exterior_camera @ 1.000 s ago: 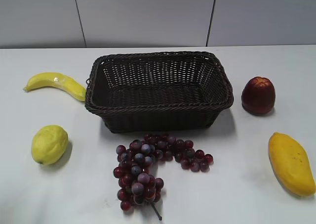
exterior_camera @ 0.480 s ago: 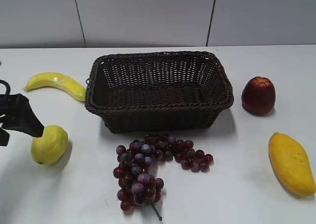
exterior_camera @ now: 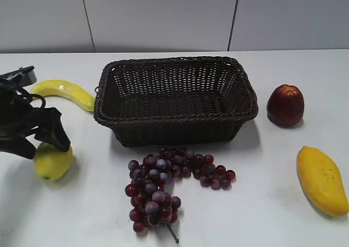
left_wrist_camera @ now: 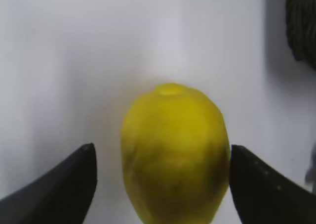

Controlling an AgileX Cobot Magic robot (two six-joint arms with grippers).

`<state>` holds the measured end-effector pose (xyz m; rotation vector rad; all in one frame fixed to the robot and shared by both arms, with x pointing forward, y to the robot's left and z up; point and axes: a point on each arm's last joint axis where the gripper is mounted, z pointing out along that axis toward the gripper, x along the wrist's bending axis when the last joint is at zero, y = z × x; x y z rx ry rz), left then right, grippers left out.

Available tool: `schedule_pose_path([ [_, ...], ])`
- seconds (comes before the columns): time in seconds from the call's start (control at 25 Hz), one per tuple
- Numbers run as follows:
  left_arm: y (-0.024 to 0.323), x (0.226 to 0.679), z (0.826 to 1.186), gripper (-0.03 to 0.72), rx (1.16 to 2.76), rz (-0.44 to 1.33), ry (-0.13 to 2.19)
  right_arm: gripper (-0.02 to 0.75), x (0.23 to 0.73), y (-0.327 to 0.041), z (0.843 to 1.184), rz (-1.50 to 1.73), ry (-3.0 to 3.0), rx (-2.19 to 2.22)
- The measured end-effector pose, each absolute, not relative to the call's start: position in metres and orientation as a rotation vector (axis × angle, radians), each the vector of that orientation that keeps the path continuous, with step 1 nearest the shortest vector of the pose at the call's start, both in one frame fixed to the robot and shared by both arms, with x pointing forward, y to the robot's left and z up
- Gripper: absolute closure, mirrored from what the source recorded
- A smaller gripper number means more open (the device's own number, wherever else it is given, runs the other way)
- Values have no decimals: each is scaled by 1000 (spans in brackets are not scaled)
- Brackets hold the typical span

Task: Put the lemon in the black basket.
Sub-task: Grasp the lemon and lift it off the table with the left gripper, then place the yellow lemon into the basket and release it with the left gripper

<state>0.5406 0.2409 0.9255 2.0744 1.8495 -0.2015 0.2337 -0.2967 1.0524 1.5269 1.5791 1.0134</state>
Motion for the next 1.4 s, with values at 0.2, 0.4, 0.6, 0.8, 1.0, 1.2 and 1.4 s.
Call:
schedule_pose_path([
  [0.2, 239, 546, 914, 52, 2104, -257, 1854, 185, 234, -297, 1052, 1013, 1579, 1527],
  [0.4, 238, 544, 910, 95, 2125, -317, 1856, 185, 234, -297, 1052, 1013, 1579, 1527],
  [0.6, 236, 544, 914, 129, 2142, -366, 1841, 185, 234, -297, 1052, 1014, 1578, 1528],
  [0.8, 230, 558, 940, 129, 2169, -435, 1761, 185, 234, -297, 1052, 1014, 1579, 1527],
  [1.0, 226, 577, 990, 129, 2167, -392, 1653, 185, 234, -297, 1052, 1014, 1579, 1527],
  [1.2, 215, 599, 1059, 129, 2002, -226, 1510, 185, 234, -297, 1052, 1014, 1579, 1527],
  [1.4, 181, 610, 1087, 129, 1885, -99, 1388, 185, 234, -297, 1052, 1014, 1579, 1527],
])
